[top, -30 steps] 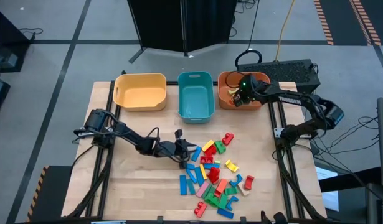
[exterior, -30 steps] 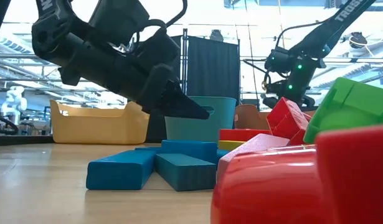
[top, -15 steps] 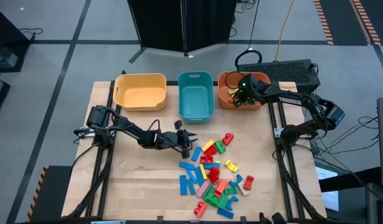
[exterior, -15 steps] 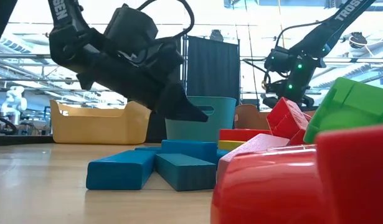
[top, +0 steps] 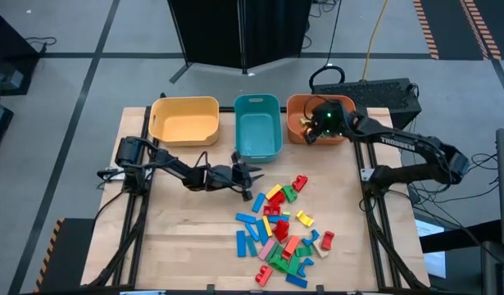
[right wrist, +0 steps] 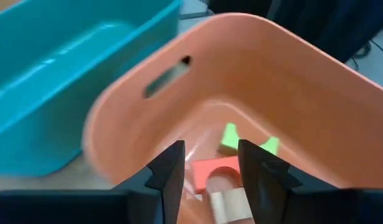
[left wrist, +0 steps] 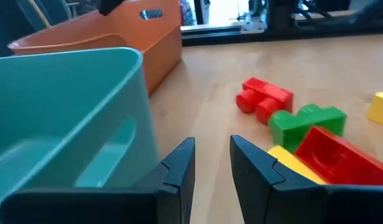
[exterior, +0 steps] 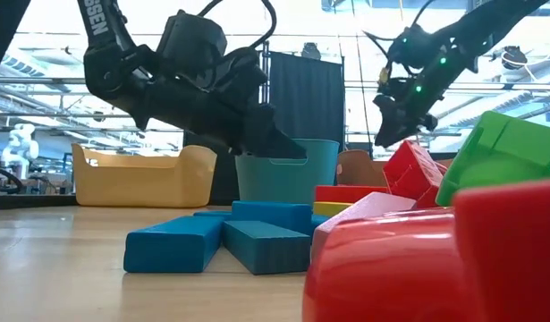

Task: Sort blocks by size
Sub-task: Put the yellow arch block into the orange bin

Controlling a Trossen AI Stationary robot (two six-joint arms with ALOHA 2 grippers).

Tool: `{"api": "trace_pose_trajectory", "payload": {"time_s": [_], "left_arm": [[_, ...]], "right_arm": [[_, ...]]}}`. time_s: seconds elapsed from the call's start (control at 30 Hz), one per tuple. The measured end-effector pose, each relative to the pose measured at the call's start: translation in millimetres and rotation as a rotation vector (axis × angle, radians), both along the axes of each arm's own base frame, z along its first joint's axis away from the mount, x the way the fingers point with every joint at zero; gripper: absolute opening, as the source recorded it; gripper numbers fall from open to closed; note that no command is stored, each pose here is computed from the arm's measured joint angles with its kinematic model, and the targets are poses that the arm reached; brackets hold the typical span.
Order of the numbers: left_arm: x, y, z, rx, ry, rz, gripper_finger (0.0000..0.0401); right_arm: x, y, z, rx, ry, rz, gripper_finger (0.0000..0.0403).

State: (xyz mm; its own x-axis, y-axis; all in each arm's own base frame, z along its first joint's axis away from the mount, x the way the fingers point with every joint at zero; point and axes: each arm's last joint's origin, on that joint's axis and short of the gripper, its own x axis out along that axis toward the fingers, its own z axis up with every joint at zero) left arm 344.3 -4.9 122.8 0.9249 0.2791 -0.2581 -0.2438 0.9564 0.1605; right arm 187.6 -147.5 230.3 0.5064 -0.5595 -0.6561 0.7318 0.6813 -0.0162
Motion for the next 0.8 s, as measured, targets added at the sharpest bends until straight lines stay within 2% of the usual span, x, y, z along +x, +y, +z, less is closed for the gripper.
{"api": "trace_pose_trajectory", "payload": {"time_s": [0.17, 0.27, 0.37, 0.47, 0.6, 0.7, 0.8], "left_arm": [[-2, -1, -7, -0.048, 0.062, -0.021, 0.0093], [-3, -1, -9, -0.034, 0.091, -0.024, 0.0093], [-2, 2, -8, 0.018, 0.093, -0.063, 0.0093], [7, 6, 3, 0.038, 0.05, -0.164, 0.0093], [19, 6, 21, -0.06, -0.021, -0.332, 0.0093], [15, 2, 9, -0.094, 0.091, -0.367, 0.0093], [10, -1, -2, -0.099, 0.215, -0.376, 0.0093]], "right_arm": [[11, 19, 4, 0.092, -0.094, 0.315, 0.0137], [19, 26, 9, 0.105, -0.181, 0.439, 0.0137], [23, 32, 13, 0.153, -0.227, 0.522, 0.0137], [23, 41, 18, 0.312, -0.289, 0.566, 0.0137], [23, 60, 24, 0.505, -0.277, 0.568, 0.0137], [26, 76, 29, 0.492, -0.258, 0.575, 0.0137], [32, 95, 26, 0.378, -0.174, 0.601, 0.0137]]}}
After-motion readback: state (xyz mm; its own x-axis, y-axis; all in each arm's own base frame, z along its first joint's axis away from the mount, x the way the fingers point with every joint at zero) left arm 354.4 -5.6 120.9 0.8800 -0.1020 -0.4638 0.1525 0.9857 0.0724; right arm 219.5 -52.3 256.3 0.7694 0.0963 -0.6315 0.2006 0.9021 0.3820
